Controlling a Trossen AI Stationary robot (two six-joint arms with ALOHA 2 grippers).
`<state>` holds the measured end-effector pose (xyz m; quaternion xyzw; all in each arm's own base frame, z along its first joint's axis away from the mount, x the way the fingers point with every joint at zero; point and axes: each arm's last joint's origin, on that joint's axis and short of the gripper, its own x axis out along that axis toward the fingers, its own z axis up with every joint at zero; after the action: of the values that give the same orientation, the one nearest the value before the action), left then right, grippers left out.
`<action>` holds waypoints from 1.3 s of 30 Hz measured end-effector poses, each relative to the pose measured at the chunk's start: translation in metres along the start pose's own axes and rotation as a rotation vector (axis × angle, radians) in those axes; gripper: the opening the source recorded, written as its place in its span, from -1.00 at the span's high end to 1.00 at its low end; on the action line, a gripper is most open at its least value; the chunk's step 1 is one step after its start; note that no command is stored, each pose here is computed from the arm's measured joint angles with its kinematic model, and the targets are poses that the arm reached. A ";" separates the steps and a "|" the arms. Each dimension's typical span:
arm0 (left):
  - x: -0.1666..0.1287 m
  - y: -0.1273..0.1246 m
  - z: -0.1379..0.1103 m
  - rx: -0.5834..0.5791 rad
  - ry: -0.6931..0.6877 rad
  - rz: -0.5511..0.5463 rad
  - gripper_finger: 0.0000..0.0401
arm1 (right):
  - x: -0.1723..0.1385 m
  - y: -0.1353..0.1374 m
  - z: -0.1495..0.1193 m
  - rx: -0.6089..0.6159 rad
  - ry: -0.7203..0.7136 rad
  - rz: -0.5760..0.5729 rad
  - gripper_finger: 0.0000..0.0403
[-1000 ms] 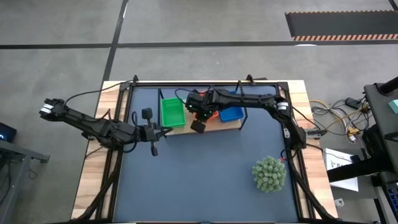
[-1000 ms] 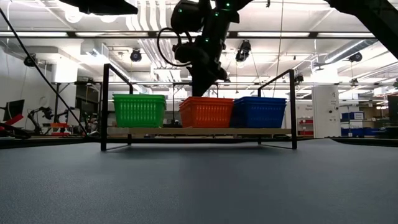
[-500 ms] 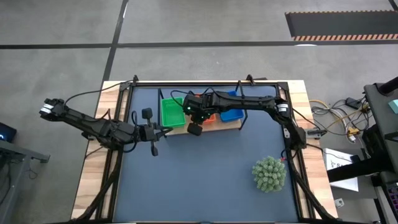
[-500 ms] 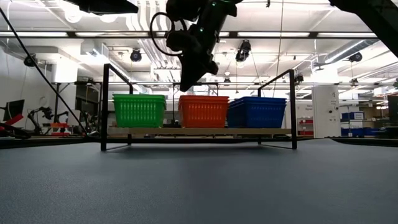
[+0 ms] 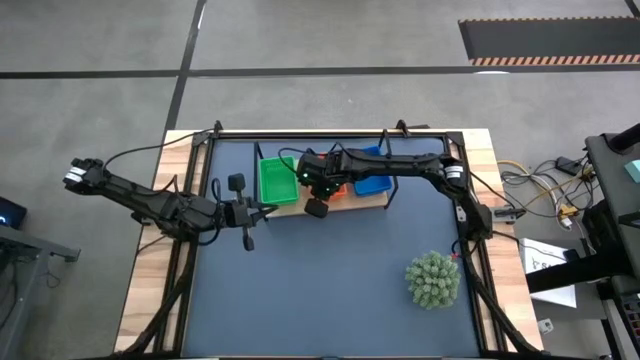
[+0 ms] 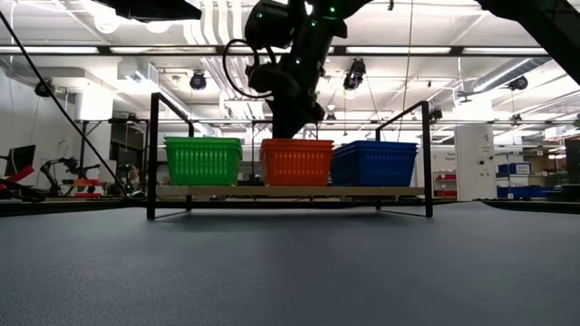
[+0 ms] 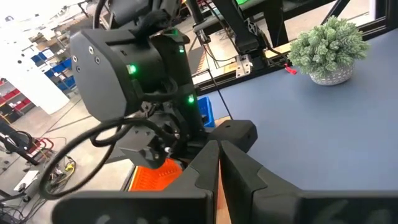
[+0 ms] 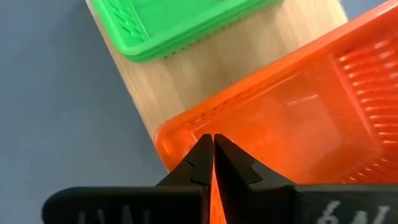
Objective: Stack baskets on shelf by color
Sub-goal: Stack the orange basket on top of the orange basket on the shelf, then adjust the stacked blue basket
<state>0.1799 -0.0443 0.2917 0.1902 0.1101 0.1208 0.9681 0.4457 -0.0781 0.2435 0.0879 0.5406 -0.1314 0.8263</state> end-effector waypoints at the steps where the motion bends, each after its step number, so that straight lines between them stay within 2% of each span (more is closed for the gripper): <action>1: 0.000 0.000 0.000 0.000 0.000 0.000 1.00 | 0.001 0.001 -0.001 -0.002 0.002 0.008 0.96; 19: 0.000 0.000 0.000 0.000 0.000 -0.001 1.00 | 0.000 0.011 0.000 0.000 -0.018 0.017 0.96; 24: 0.000 0.000 0.000 0.000 0.000 -0.001 1.00 | -0.023 0.010 0.001 -0.001 -0.003 0.006 0.96; 33: 0.000 0.000 -0.001 0.000 0.001 -0.002 1.00 | -0.083 -0.008 -0.014 0.050 0.064 -0.142 0.96; 39: 0.000 0.000 -0.001 -0.001 0.001 -0.002 1.00 | -0.085 -0.025 -0.035 0.098 0.233 -0.222 0.96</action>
<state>0.1800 -0.0443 0.2908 0.1895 0.1109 0.1200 0.9682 0.3752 -0.0820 0.3073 0.0822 0.6321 -0.2371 0.7331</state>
